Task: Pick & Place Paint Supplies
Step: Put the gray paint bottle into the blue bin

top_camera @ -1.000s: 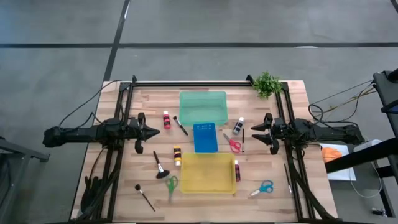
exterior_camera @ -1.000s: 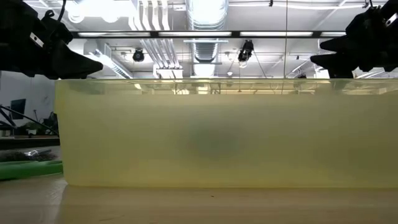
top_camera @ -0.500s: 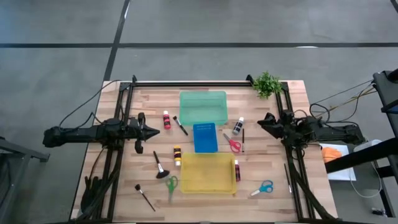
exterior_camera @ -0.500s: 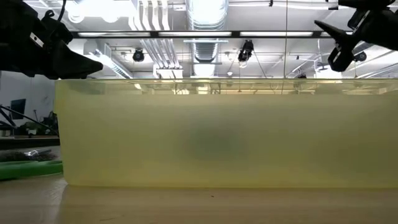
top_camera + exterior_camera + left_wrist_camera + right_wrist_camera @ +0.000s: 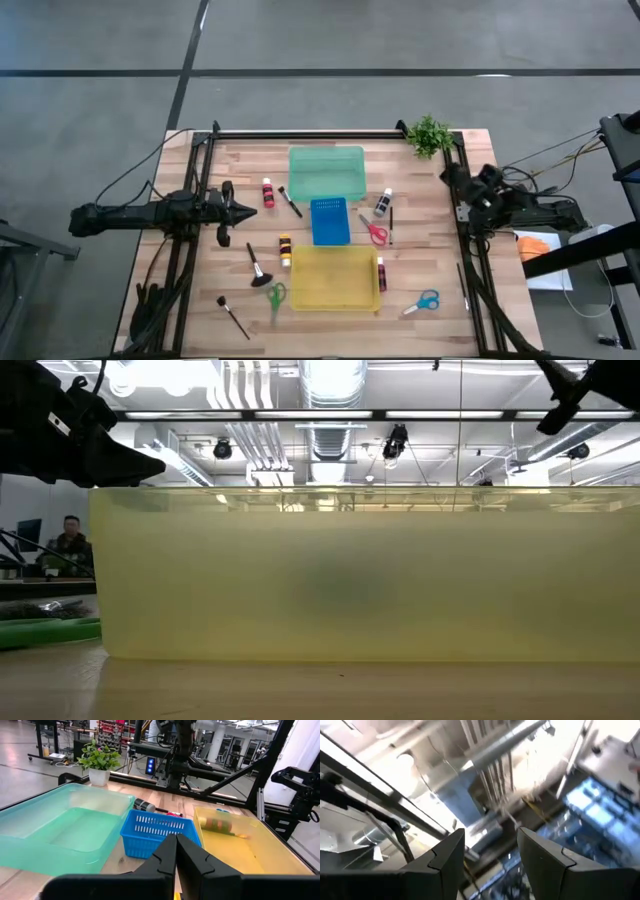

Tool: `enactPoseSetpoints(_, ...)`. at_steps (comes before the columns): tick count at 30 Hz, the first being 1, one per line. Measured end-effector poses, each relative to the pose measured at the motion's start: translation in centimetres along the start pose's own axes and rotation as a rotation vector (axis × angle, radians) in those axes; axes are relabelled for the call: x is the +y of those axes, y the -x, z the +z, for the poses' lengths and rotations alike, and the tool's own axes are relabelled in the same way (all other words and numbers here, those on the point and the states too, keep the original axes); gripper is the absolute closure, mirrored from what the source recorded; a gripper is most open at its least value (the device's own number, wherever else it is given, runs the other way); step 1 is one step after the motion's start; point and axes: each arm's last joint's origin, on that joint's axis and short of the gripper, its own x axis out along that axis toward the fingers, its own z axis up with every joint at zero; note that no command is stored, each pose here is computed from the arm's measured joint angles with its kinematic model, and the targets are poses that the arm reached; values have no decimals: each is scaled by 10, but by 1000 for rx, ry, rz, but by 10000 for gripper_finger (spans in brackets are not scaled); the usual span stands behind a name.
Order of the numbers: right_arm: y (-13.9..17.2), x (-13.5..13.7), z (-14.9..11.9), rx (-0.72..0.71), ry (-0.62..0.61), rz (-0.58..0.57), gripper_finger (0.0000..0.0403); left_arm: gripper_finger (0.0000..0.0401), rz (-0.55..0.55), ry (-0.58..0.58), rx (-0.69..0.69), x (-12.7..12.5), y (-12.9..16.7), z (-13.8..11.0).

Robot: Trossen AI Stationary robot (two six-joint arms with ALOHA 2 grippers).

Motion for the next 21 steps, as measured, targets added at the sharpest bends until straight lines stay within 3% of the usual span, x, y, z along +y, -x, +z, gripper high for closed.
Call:
enactPoseSetpoints(4,0,5,8,-84,36,49,222,381,56,-69,-47,1,0,4)
enactPoseSetpoints(5,1,6,10,-102,45,59,222,381,54,-32,-85,1,0,7)
enactPoseSetpoints(9,-3,11,16,-136,92,74,222,381,12,309,-253,-1,3,22)
enactPoseSetpoints(11,-8,15,18,-132,127,69,222,381,-5,414,-378,-2,6,33)
enactPoseSetpoints(14,-24,25,25,-116,161,60,222,381,-114,534,-546,-5,14,49)
enactPoseSetpoints(17,-51,40,33,-33,206,61,222,381,-157,478,-688,-7,22,63)
enactPoseSetpoints(21,-92,61,40,242,287,-52,222,377,-80,388,-766,-12,33,98)
